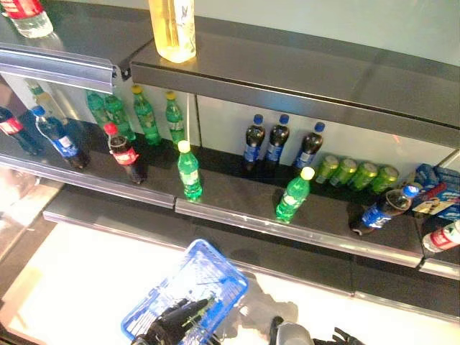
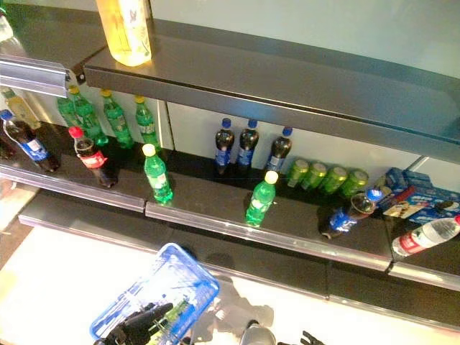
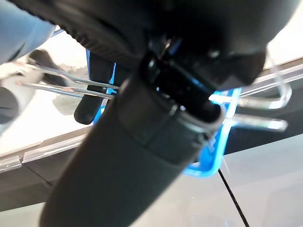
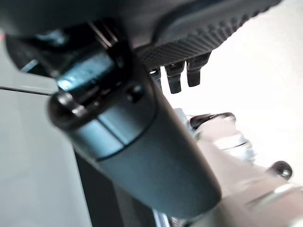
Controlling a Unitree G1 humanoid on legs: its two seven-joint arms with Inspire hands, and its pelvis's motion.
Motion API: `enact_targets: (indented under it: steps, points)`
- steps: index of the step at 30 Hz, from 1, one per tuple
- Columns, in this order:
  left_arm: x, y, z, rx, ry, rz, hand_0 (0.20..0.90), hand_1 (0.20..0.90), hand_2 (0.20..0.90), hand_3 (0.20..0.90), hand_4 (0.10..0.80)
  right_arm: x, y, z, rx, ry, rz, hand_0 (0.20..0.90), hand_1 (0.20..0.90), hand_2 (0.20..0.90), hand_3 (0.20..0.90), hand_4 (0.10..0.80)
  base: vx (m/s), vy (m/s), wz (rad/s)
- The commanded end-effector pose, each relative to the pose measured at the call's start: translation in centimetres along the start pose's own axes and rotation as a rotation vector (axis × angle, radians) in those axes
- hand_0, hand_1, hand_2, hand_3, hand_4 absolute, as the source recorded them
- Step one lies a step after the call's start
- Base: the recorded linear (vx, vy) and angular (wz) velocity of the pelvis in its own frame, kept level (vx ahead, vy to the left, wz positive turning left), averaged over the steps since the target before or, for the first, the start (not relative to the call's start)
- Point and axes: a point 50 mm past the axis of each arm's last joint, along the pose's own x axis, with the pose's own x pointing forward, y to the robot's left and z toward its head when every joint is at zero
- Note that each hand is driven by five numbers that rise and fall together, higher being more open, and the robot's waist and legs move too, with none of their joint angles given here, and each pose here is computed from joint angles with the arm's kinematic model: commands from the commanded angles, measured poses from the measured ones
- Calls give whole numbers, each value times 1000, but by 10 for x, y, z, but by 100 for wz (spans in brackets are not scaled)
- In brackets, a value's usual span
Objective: Pick up the drink and place into the basket.
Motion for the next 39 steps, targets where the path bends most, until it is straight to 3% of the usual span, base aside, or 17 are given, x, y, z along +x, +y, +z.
enact_targets:
  steps: [1, 13, 21, 27, 39]
  points:
    - [1, -7, 26, 47, -56, -81, 300, 300, 300, 200, 100, 4, -1, 26, -35, -72, 14, 900, 900, 900, 900, 800, -308, -113, -51]
    - [3, -13, 43, 22, -139, -73, 300, 300, 300, 200, 100, 10, 23, 36, -33, -105, 65, 900, 900, 900, 900, 800, -369, -281, -43]
    - [6, -20, 36, -22, -159, -85, 300, 300, 300, 200, 100, 10, 19, 40, -73, -89, 69, 900, 900, 900, 900, 800, -311, -247, -36]
    - [10, -27, 25, -24, -132, -123, 300, 300, 300, 200, 100, 9, 11, 42, -89, -86, 27, 900, 900, 900, 900, 800, -245, 45, -12]
    - [9, -21, 16, 24, -73, -117, 300, 300, 300, 200, 100, 9, 17, 32, -58, -82, 49, 900, 900, 900, 900, 800, -24, 121, -3]
